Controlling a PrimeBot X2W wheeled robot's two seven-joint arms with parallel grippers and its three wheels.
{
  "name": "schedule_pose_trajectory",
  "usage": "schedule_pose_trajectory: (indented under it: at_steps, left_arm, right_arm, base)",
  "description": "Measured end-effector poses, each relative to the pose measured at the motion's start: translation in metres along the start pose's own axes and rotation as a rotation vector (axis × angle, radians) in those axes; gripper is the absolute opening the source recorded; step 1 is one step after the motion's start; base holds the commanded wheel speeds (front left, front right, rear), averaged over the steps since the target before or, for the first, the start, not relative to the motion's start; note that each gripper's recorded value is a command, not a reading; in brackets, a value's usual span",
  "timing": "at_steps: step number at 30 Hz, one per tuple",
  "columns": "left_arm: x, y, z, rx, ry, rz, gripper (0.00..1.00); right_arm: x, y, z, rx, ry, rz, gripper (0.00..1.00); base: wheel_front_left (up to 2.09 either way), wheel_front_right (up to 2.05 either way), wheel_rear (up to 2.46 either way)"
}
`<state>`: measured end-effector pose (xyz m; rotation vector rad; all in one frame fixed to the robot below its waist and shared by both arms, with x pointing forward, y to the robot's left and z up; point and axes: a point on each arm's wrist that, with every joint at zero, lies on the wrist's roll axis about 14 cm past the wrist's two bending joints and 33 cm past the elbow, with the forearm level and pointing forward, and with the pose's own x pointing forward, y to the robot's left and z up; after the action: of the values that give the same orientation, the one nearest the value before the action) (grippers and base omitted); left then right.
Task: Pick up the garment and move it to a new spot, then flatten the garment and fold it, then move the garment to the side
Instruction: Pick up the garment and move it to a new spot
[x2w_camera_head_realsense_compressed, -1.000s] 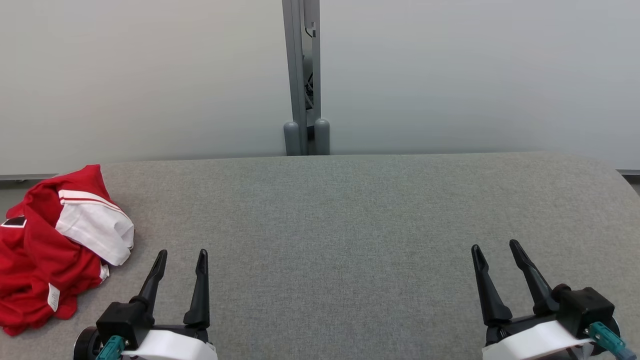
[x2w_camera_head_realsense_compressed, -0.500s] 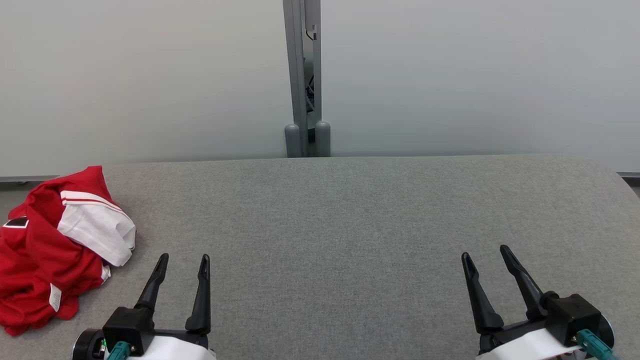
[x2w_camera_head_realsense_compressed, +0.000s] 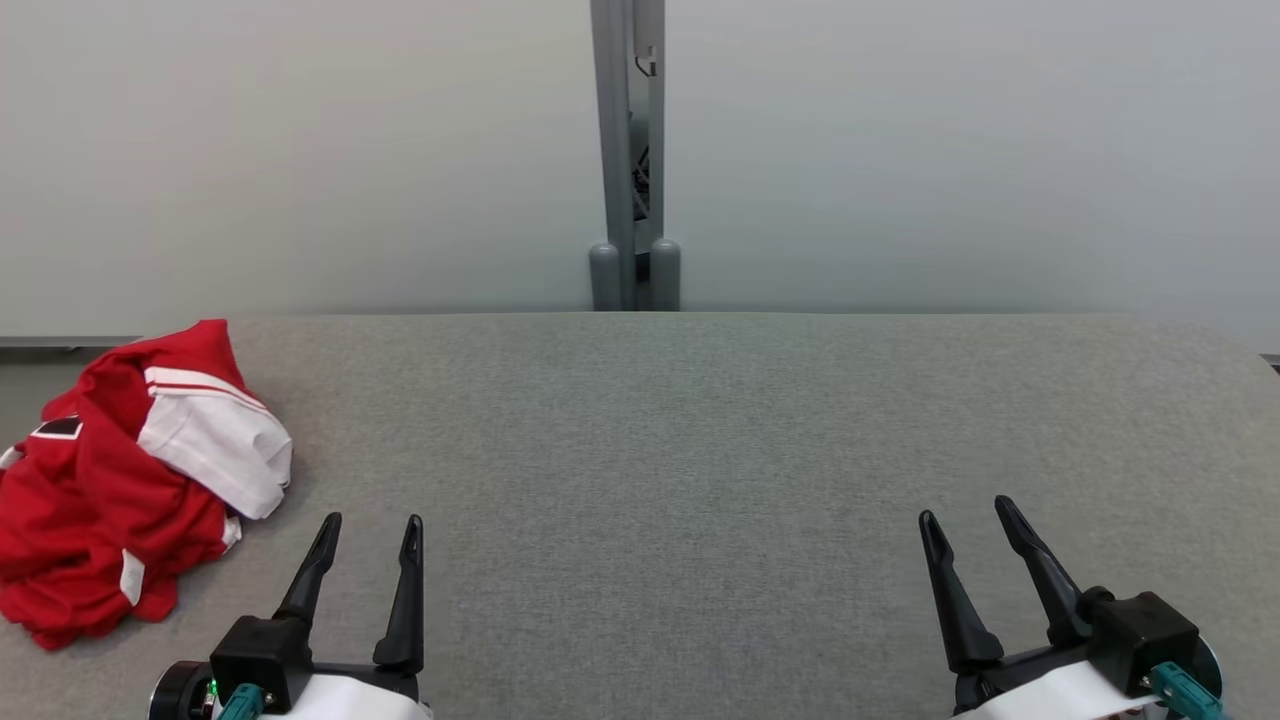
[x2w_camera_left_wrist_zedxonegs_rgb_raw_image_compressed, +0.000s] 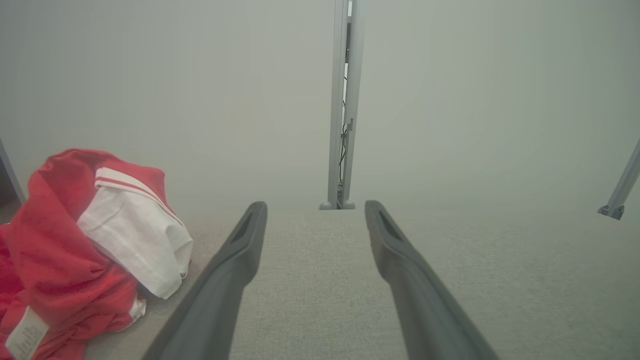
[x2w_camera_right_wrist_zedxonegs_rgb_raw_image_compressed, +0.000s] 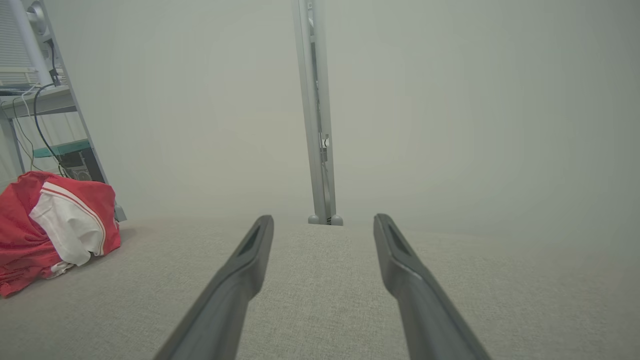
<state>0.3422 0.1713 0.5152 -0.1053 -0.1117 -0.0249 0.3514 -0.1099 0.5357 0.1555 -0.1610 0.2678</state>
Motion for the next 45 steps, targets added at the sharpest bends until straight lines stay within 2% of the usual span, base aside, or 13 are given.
schedule_pose_trajectory:
  at_steps: [32, 45]
  left_arm:
    - [-0.072, 0.107, 0.021, 0.078, -0.046, 0.4, 1.0]
    - [-0.092, 0.125, 0.023, 0.074, -0.046, 0.488, 1.0]
  right_arm:
    - [0.043, 0.117, -0.032, 0.06, 0.084, 0.372, 1.0]
    - [0.049, 0.138, -0.039, 0.07, 0.103, 0.438, 1.0]
  base:
    - [0.0, 0.0, 0.0]
    - [0.0, 0.0, 0.0]
